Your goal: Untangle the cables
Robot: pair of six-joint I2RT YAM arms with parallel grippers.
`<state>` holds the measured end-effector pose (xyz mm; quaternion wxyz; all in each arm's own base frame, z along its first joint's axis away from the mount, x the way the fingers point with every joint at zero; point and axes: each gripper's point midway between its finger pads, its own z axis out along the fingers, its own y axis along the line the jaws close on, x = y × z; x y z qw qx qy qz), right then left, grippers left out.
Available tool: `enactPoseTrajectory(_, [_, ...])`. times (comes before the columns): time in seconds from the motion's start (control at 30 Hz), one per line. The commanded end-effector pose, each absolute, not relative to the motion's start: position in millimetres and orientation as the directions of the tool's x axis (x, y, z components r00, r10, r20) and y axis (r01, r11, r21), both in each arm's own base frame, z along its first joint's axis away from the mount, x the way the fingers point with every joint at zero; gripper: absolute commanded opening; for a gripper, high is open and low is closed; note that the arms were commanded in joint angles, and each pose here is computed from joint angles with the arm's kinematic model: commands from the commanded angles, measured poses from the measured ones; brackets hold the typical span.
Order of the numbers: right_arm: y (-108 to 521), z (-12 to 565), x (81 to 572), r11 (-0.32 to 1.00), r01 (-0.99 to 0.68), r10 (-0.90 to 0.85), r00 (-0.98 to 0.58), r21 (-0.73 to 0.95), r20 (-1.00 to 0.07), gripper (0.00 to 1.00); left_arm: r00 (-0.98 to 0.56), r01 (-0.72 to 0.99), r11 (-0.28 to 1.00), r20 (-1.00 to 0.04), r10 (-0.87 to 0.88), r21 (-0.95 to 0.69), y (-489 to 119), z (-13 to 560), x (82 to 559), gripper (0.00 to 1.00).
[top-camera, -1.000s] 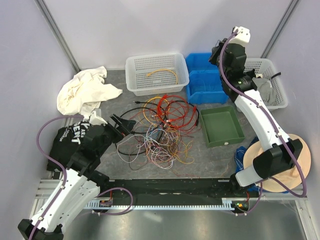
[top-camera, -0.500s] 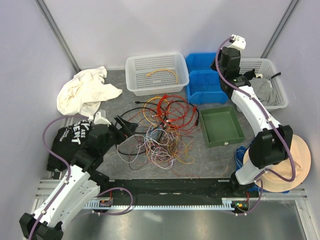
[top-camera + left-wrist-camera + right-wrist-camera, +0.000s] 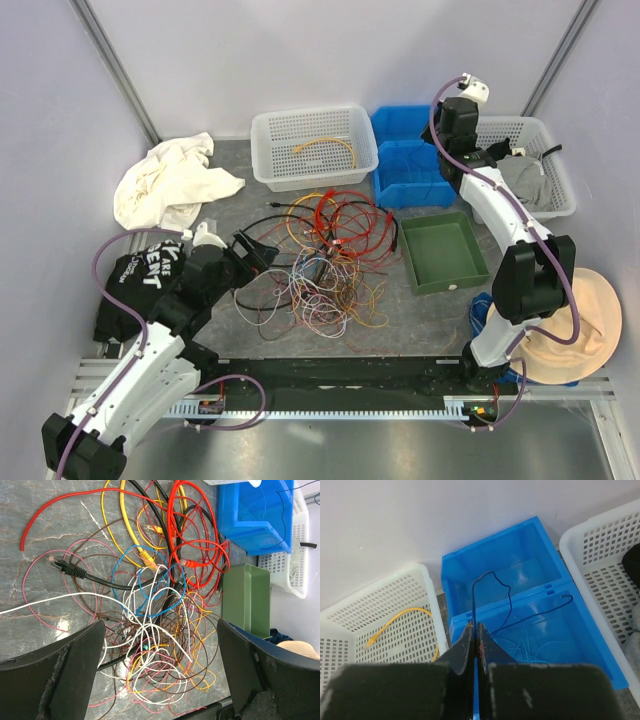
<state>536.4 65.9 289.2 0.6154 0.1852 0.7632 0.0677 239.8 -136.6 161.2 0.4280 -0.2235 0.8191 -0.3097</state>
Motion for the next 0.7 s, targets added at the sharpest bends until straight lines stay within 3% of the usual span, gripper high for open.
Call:
enactPoseTrajectory(0.0, [64, 332, 547, 0.903, 0.151, 0.414, -0.057, 0.402, -0.908, 0.0, -0.513, -0.088, 0.695, -0.566, -0.645, -0.713, -138, 165, 244, 1.0])
enactPoseTrajectory(0.4, [68, 415, 545, 0.888, 0.06, 0.452, 0.069, 0.456, -0.889, 0.0, -0.515, -0.087, 0.689, -0.56, -0.649, -0.719, -139, 166, 244, 1.0])
enactPoseTrajectory(0.67, [67, 404, 550, 0.896, 0.081, 0.434, 0.046, 0.436, -0.9, 0.0, -0.511, -0.083, 0.69, -0.564, -0.648, -0.719, -139, 167, 244, 1.0])
